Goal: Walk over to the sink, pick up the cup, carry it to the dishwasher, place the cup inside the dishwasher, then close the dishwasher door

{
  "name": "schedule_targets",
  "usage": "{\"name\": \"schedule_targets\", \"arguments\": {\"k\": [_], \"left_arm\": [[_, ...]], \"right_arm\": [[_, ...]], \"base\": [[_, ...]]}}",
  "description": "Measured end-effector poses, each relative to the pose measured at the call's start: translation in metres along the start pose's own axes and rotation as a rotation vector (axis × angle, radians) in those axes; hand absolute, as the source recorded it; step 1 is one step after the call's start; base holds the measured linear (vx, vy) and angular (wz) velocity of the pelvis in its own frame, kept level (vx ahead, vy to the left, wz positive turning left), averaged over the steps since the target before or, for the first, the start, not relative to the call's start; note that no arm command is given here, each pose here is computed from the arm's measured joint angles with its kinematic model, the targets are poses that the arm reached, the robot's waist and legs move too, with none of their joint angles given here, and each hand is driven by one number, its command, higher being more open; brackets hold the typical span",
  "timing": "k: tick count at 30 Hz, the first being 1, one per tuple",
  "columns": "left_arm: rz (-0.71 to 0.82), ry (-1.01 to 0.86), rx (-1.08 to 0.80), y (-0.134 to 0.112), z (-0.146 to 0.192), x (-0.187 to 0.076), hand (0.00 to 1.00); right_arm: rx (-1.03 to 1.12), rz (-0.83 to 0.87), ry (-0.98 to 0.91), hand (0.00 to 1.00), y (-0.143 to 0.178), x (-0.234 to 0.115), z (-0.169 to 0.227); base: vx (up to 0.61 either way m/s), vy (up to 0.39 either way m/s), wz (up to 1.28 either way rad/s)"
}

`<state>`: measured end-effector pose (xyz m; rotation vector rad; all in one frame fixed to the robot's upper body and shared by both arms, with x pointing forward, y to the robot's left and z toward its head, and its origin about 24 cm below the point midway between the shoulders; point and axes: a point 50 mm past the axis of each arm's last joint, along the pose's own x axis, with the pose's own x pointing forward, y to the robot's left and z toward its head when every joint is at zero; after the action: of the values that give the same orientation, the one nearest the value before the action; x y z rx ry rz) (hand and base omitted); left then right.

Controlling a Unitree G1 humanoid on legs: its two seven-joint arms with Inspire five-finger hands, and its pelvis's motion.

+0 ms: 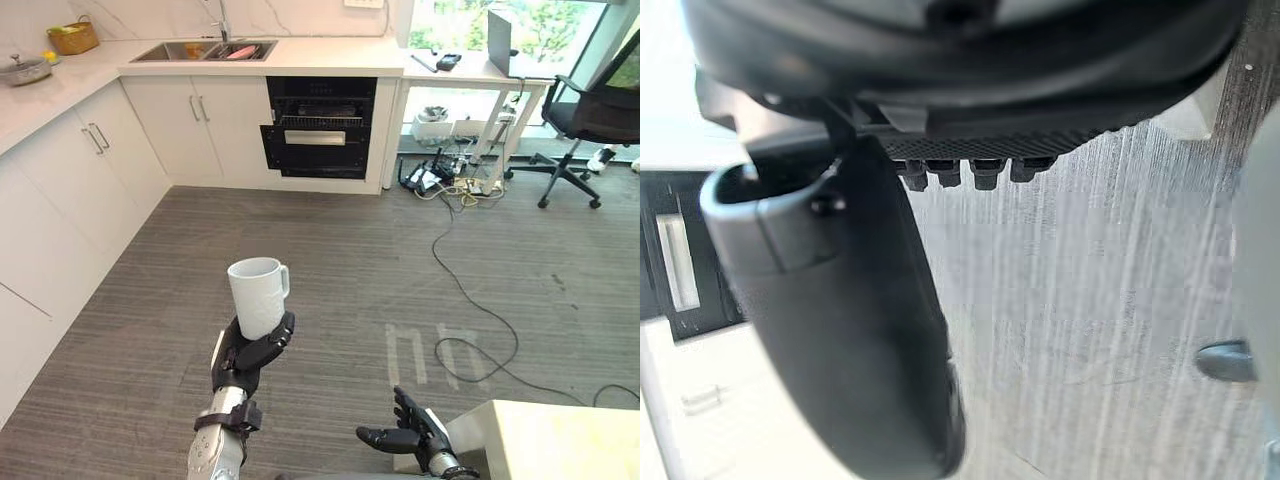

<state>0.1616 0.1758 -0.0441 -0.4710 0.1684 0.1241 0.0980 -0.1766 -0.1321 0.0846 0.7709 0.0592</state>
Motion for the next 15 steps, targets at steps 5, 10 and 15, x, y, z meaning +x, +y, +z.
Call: {"name": "schedule_targets", "arguments": {"k": [5, 10, 15], "left_arm": [[0.056, 0.01, 0.007, 0.01, -0.001, -0.009, 0.0], [0.093, 0.018, 0.011, 0.021, -0.002, -0.018, 0.0], [0.07, 0.027, 0.01, 0.021, -0.004, -0.023, 0.0]], "right_arm": [[-0.005, 0.02, -0.033, 1.0, -0.002, -0.001, 0.006], [0.005, 0.011, -0.085, 1.0, -0.003, 0.0, 0.017], [0.01, 0.012, -0.091, 1.0, -0.002, 0.001, 0.018]], "base": [[-0.02, 0.0, 0.41], [-0.05, 0.028, 0.45], [0.03, 0.074, 0.26]]}}
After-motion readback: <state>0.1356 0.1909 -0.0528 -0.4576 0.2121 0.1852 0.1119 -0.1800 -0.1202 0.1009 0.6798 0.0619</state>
